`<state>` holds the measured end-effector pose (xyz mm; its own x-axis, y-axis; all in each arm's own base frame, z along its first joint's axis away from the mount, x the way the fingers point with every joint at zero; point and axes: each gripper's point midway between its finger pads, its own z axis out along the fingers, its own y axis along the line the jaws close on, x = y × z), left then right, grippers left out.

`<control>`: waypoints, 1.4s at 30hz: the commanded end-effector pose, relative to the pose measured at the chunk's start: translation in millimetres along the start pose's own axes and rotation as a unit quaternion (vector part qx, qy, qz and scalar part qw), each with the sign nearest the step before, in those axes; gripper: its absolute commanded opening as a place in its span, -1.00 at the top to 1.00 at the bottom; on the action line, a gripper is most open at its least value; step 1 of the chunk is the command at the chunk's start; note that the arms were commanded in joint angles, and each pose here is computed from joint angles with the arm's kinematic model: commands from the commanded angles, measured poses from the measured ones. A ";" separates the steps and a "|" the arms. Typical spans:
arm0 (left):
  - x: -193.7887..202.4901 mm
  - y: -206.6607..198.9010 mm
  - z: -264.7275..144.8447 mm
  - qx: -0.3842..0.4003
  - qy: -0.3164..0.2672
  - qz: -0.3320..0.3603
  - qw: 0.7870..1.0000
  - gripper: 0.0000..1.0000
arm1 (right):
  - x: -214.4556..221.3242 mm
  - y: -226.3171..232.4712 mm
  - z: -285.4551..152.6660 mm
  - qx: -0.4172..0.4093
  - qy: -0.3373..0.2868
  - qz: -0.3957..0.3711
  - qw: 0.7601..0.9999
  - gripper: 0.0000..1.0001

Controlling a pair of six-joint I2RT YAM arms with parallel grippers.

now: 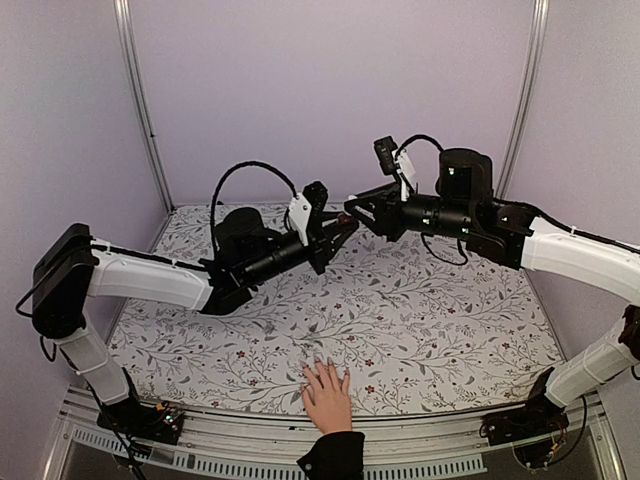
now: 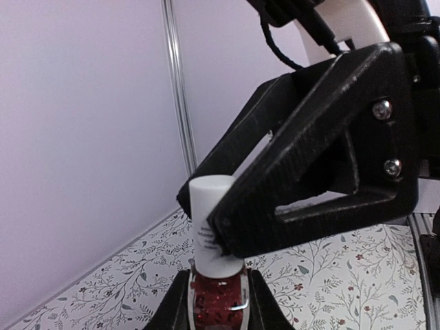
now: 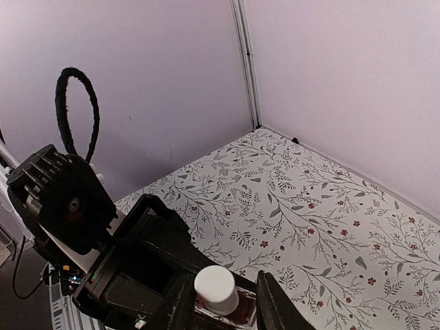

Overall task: Paint the nails
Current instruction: Unscrew the nail polish bottle.

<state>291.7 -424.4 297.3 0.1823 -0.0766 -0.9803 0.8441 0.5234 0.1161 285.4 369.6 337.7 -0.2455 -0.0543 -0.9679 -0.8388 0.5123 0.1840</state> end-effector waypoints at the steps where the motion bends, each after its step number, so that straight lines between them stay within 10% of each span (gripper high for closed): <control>1: -5.3 -4.8 9.5 -0.008 0.000 0.019 1.000 1.00 | -20.1 5.7 0.7 -0.005 -0.025 -0.004 1.000 0.45; 20: -25.6 -34.6 -4.1 0.122 -0.035 0.005 0.992 1.00 | -15.4 38.0 -8.7 -0.096 -0.021 -0.053 0.994 0.93; 42: -43.9 -105.7 -55.4 0.417 -0.063 -0.015 0.906 1.00 | 6.8 106.4 -42.5 -0.312 -0.010 -0.189 0.931 1.00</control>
<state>201.9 -427.3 305.0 0.1518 -0.1614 -0.9752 0.9741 -0.1428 0.1752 198.2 382.7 351.2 0.0464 -0.1466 -0.9881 -0.9989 0.0003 -0.0469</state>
